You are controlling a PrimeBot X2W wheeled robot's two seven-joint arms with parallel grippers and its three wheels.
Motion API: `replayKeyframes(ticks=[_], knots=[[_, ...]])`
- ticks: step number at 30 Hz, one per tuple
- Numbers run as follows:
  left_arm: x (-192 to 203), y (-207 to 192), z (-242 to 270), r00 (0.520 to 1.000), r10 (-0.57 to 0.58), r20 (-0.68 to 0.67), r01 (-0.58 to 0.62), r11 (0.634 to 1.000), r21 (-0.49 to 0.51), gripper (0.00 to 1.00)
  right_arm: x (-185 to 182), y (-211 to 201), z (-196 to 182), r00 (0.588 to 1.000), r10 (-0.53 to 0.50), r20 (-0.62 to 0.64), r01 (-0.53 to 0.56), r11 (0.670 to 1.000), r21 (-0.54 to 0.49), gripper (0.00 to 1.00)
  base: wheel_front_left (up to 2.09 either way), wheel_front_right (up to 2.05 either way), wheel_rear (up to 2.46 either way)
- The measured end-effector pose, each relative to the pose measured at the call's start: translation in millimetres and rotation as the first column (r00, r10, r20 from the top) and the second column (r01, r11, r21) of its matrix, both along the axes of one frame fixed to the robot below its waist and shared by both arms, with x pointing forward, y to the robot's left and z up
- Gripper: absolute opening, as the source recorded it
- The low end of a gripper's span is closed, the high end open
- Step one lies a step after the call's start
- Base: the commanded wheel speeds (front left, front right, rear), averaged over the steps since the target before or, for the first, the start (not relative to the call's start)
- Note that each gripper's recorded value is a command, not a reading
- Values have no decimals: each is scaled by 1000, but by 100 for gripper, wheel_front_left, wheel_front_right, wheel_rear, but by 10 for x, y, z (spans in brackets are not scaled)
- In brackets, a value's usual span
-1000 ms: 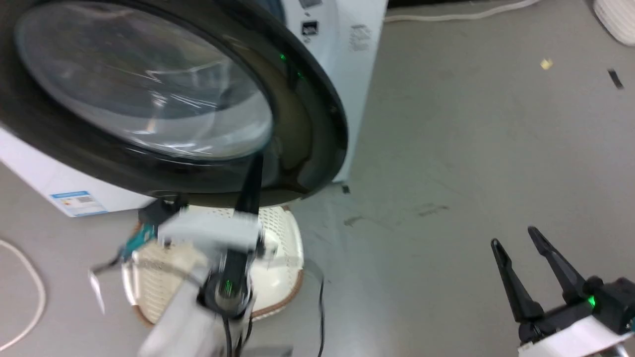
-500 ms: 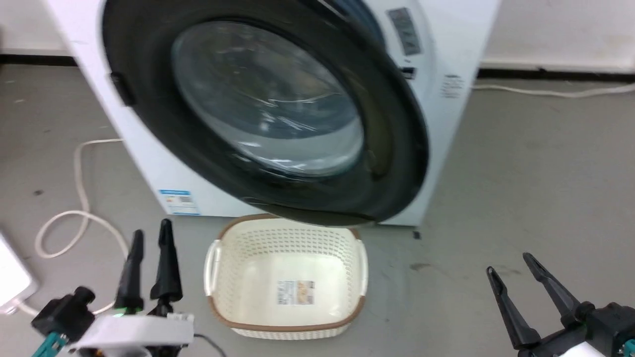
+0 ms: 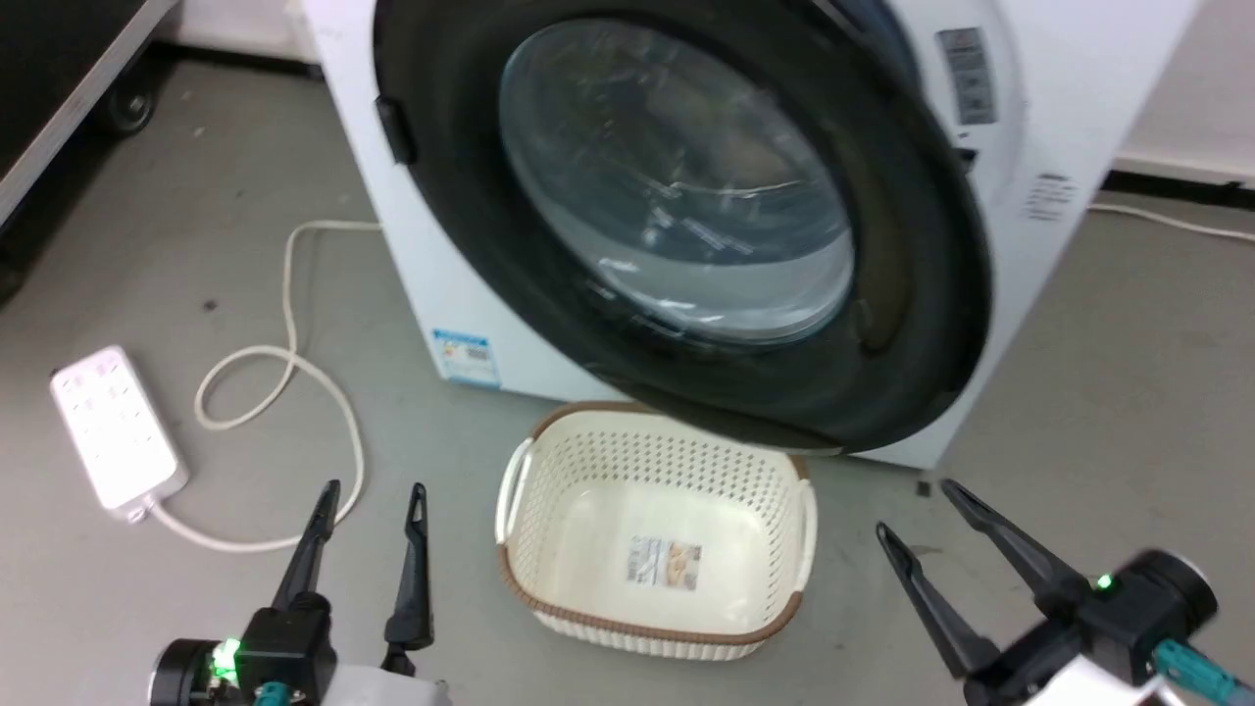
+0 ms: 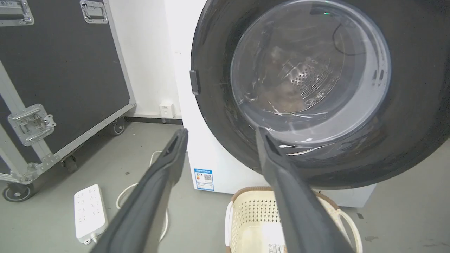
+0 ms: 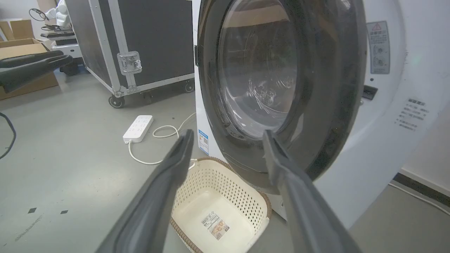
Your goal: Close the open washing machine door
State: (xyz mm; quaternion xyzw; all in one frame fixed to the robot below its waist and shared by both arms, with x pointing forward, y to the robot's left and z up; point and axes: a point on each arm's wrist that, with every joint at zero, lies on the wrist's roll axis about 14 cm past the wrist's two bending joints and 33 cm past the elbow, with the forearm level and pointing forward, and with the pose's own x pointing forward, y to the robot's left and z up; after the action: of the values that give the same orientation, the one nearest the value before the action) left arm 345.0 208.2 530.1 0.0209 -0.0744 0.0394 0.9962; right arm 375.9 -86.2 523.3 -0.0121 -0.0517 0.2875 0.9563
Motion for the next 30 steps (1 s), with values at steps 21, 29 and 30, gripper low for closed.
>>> replayKeyframes(ticks=[21,29,30], knots=[[21,18,-422,984,102,-145,-105,994,-12,100,1490,61,-7,994,101,-40,-104,992,-67,0,0,0,0],[117,-2,-466,977,136,-161,-142,990,-23,100,2319,-197,92,998,-33,-58,31,999,-32,0,0,0,0],[126,-2,-469,977,138,-162,-144,989,-22,100,2398,-231,109,997,-52,-61,50,998,-26,0,0,0,0]])
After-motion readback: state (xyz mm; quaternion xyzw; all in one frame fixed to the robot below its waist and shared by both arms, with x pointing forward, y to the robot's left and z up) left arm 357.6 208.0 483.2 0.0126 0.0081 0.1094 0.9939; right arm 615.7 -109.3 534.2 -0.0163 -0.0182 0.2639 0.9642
